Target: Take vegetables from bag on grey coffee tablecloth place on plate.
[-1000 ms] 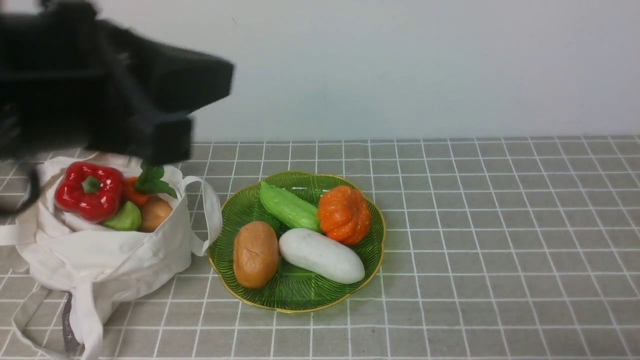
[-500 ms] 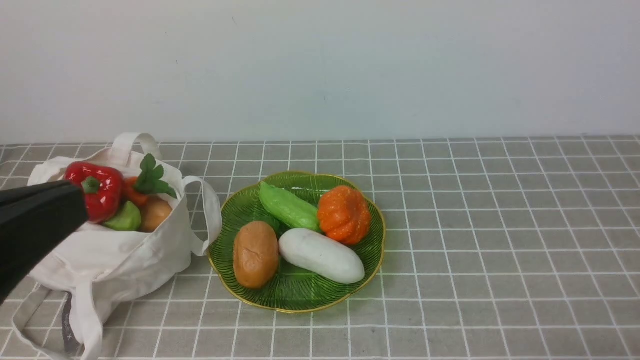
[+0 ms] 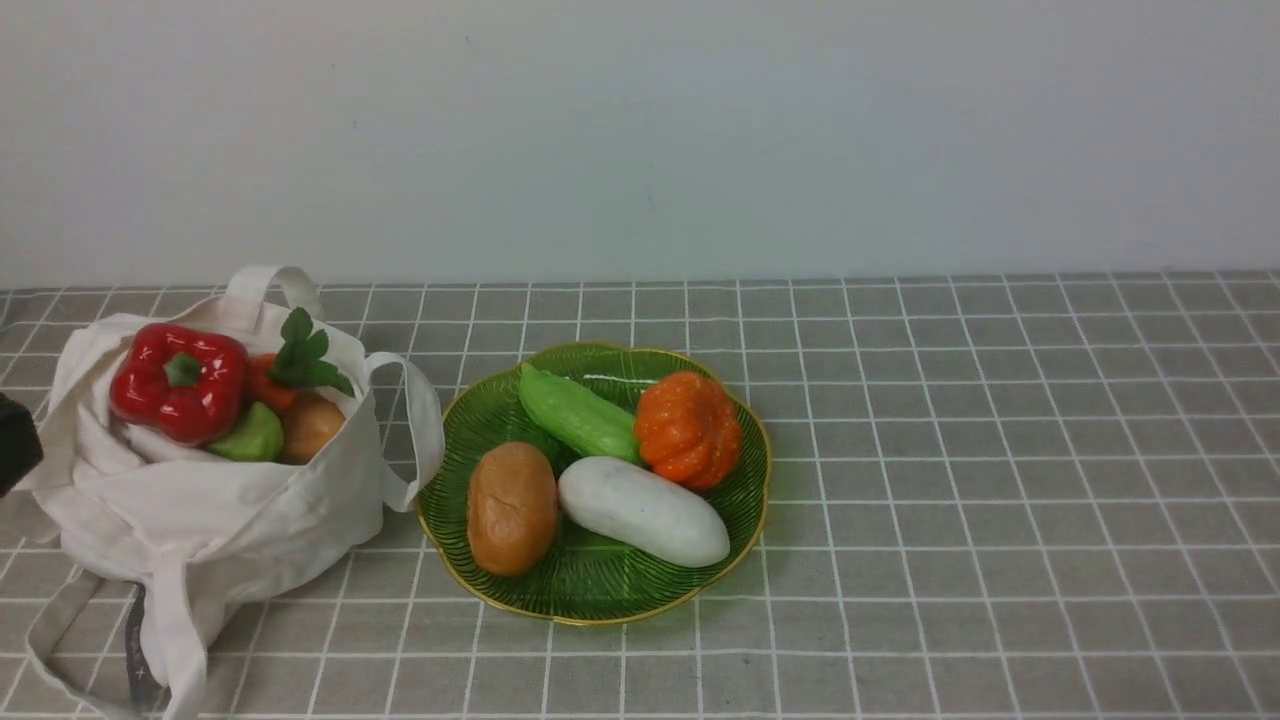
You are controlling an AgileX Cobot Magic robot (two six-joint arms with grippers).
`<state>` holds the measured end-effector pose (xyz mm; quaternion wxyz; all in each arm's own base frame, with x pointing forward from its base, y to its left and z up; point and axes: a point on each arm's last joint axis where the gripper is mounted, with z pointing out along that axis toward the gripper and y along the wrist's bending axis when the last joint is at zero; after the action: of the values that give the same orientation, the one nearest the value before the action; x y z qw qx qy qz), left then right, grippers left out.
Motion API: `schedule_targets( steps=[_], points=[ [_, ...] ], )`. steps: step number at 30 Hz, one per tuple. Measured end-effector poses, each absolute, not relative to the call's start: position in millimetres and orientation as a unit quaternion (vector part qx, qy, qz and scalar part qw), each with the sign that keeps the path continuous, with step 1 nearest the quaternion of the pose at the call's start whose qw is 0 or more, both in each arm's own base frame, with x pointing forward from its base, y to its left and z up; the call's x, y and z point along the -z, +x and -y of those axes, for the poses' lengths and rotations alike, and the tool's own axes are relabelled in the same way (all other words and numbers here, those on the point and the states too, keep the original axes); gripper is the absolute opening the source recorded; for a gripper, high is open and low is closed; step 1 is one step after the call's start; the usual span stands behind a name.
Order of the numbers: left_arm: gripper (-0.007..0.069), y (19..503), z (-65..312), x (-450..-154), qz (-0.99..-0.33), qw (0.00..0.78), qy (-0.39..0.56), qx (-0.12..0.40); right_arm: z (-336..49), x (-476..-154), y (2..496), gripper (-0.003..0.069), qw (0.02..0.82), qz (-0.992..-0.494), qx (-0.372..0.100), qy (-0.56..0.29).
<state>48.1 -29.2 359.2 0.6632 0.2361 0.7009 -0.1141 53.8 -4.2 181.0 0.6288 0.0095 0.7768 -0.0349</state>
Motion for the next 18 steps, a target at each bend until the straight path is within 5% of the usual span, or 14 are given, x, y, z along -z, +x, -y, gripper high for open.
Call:
schedule_targets(
  steps=[11,18],
  points=[
    [-0.0005,51.1,6.7,-211.7,-0.776,0.624,0.091,0.0,4.2,-181.0,53.8,-0.0013,0.629,-0.777,0.035,0.01],
    [-0.0005,52.0,5.4,-170.2,-0.804,0.587,0.095,-0.011,4.2,-181.0,53.8,-0.0013,0.629,-0.777,0.035,0.01]
  ],
)
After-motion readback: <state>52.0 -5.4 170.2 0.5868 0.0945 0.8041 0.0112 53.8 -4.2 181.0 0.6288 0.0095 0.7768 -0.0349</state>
